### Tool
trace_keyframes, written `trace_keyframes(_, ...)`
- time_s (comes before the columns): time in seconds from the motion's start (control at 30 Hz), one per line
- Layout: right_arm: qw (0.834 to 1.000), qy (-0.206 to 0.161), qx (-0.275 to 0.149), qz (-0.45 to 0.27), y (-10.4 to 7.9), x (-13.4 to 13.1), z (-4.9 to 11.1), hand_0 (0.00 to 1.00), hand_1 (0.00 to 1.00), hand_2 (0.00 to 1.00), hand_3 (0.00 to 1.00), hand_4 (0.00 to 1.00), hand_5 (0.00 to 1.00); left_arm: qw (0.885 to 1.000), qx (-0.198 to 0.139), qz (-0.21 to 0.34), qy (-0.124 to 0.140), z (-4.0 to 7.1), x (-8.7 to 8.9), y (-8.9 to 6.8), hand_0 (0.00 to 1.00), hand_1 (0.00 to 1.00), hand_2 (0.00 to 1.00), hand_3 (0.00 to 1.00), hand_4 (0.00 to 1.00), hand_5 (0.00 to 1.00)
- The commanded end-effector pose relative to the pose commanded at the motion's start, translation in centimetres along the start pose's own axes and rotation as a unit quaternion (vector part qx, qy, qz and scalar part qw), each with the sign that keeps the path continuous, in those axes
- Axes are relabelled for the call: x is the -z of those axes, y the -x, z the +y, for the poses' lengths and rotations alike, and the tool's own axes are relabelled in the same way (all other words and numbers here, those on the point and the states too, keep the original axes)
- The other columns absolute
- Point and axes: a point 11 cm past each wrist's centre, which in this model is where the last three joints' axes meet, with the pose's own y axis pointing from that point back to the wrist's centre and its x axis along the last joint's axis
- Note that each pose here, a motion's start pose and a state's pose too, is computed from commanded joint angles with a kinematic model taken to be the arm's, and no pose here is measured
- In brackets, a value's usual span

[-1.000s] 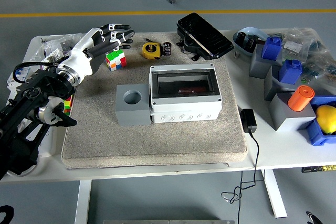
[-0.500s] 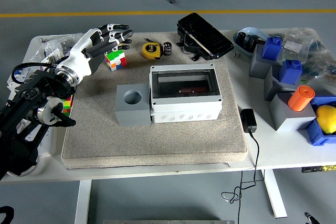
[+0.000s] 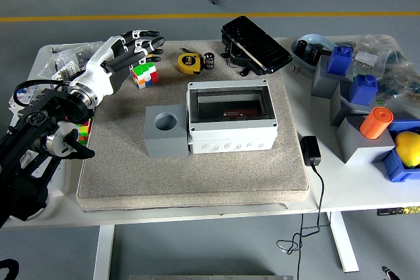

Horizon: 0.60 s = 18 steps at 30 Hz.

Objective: Fetch the battery,place it into the box,close the lid of the box

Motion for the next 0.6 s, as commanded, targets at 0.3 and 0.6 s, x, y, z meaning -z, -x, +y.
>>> trace_keyframes(0.3,1.000,0.000,0.002,0.000,0.25,0.13,0.02,0.661,0.640,0.646,0.537,0.883,0.438,1.000,-0.001,0.000,0.000,0.03,-0.11,-0.08,0.635,0.632,0.597,0.603,0.966,0.319)
trace_keyframes(0.6,1.000,0.000,0.003,-0.003,0.33,0.13,0.03,0.661,0.640,0.647,0.537,0.883,0.440,1.000,0.000,-0.001,-0.002,0.04,-0.03,-0.01,0.607,0.630,0.596,0.602,0.966,0.319)
